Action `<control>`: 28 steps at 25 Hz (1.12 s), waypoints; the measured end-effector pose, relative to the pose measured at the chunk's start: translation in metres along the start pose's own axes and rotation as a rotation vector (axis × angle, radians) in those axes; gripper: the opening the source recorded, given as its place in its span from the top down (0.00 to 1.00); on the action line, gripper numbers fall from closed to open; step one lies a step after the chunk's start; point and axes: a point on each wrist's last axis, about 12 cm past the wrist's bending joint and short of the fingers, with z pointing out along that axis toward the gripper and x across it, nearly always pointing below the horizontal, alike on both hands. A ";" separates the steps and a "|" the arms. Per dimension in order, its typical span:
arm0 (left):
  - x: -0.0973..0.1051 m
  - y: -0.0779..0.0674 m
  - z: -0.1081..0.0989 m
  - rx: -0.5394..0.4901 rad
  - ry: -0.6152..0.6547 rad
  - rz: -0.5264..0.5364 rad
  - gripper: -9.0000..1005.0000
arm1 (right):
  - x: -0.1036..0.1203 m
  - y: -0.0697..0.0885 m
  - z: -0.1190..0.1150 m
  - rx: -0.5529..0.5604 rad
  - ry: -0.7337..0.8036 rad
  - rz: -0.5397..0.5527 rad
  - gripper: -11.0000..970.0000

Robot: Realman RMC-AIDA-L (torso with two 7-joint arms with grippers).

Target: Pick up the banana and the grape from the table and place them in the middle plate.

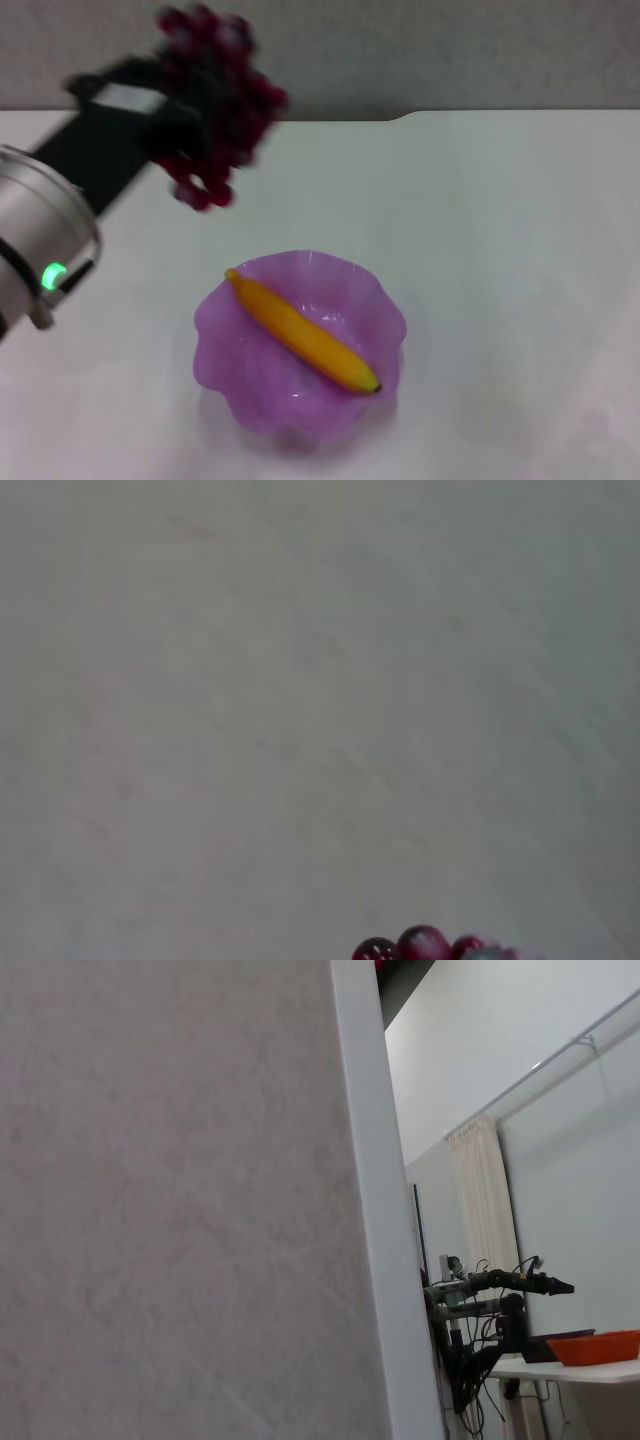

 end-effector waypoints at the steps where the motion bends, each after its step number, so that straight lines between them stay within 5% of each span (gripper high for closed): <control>1: -0.001 -0.006 0.000 0.027 0.032 0.015 0.72 | 0.000 0.000 0.000 -0.001 0.001 -0.002 0.98; 8: -0.005 -0.029 0.001 0.193 0.278 0.081 0.72 | 0.001 0.002 0.002 -0.010 0.004 -0.001 0.98; 13: 0.005 -0.028 0.015 0.231 0.436 0.111 0.73 | 0.001 0.006 0.005 -0.027 -0.001 0.002 0.98; 20: 0.045 -0.030 0.044 0.262 0.688 0.179 0.73 | 0.001 0.010 0.006 -0.043 -0.007 0.009 0.98; 28: 0.064 -0.031 0.053 0.274 0.753 0.197 0.73 | 0.000 0.013 0.008 -0.052 -0.010 0.013 0.98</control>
